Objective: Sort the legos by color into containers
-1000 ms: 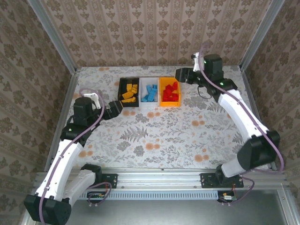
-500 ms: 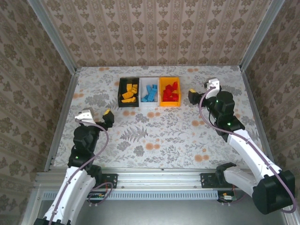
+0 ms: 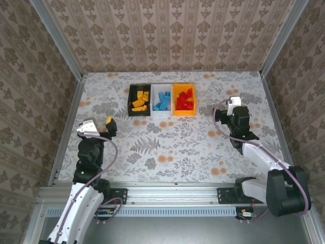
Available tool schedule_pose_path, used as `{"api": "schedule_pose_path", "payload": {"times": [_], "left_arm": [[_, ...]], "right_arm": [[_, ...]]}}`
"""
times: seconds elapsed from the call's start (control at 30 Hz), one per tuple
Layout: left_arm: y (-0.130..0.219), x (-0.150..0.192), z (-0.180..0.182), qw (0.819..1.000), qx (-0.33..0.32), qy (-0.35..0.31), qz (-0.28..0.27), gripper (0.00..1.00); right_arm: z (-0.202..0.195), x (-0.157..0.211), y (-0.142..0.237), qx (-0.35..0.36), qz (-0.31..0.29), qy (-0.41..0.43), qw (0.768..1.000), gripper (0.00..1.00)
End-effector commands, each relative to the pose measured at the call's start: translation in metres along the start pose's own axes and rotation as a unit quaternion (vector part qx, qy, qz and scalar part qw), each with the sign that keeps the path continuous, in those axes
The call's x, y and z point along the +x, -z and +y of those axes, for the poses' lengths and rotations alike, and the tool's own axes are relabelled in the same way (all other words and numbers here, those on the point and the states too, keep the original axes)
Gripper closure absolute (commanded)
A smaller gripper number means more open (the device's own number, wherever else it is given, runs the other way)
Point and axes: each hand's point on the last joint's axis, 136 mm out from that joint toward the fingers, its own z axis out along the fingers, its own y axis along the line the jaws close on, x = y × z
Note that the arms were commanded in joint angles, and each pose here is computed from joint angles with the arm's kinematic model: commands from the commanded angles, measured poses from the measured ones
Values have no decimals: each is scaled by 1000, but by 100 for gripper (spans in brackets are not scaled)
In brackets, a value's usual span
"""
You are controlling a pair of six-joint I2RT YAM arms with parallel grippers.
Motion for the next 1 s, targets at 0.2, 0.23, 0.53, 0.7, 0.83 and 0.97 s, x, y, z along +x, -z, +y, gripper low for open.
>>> {"api": "schedule_pose_path", "payload": {"times": [0.2, 0.23, 0.53, 0.7, 0.83, 0.97], "left_arm": [[-30, 0, 9, 997, -43, -51, 31, 0], [-35, 2, 9, 997, -44, -60, 35, 0], [-88, 54, 37, 986, -71, -109, 107, 0], [-113, 75, 34, 983, -45, -125, 128, 0], [-125, 89, 39, 981, -49, -124, 141, 0], [-130, 104, 40, 980, -44, -124, 150, 0]], "right_arm": [[-1, 11, -23, 1, -6, -18, 1000, 0], [-2, 12, -24, 0, -5, -17, 1000, 0], [-6, 18, -29, -4, -3, -27, 1000, 0], [-8, 22, -30, -3, -1, -34, 999, 0], [-8, 23, -32, -3, 0, -36, 999, 0], [-9, 26, -33, -3, 4, -39, 999, 0]]}}
